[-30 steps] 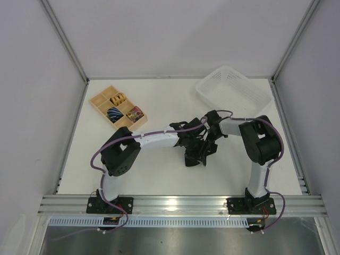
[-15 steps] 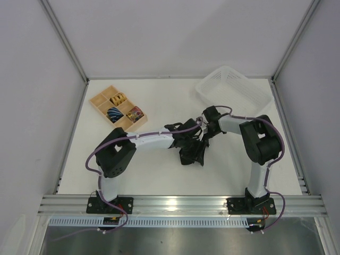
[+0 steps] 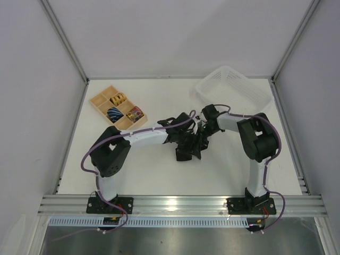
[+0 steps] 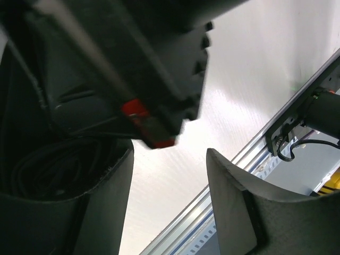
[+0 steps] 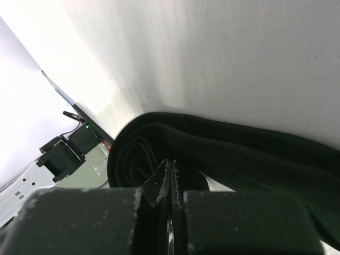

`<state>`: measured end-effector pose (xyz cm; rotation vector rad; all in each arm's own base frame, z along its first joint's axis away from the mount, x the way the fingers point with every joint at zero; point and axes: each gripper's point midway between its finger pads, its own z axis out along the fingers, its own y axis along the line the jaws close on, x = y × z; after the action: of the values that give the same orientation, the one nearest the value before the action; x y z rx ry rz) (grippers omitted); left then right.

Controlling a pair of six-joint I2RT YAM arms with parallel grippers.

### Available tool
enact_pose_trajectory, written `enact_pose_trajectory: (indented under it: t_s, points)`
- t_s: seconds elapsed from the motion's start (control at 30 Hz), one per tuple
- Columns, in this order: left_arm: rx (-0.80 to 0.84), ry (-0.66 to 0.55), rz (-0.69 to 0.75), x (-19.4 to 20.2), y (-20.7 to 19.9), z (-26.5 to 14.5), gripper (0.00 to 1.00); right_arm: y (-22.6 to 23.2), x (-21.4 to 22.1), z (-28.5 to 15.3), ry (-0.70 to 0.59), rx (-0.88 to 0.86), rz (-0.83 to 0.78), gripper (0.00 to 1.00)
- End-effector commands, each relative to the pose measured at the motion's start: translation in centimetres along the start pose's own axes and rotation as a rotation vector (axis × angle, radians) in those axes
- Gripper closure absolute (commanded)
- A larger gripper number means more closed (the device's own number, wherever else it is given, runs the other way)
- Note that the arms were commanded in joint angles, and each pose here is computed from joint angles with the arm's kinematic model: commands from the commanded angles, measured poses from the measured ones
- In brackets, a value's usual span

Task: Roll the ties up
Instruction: Roll the tie

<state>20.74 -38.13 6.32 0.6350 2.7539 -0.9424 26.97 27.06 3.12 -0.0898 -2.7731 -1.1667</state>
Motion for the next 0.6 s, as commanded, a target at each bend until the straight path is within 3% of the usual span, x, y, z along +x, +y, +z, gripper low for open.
enact_pose_trajectory:
  t_s: [0.0,0.57]
  points:
    - [0.039,-0.065,0.022,-1.5,-0.1,-1.9,0.38,1.1,-1.4,-0.9,-0.037,-0.014,-0.003,1.0]
    - [0.073,-0.126,-0.004,-4.5,1.5,-3.7,0.32,0.5,-3.7,-1.7,-0.092,0.035,0.0,1.0]
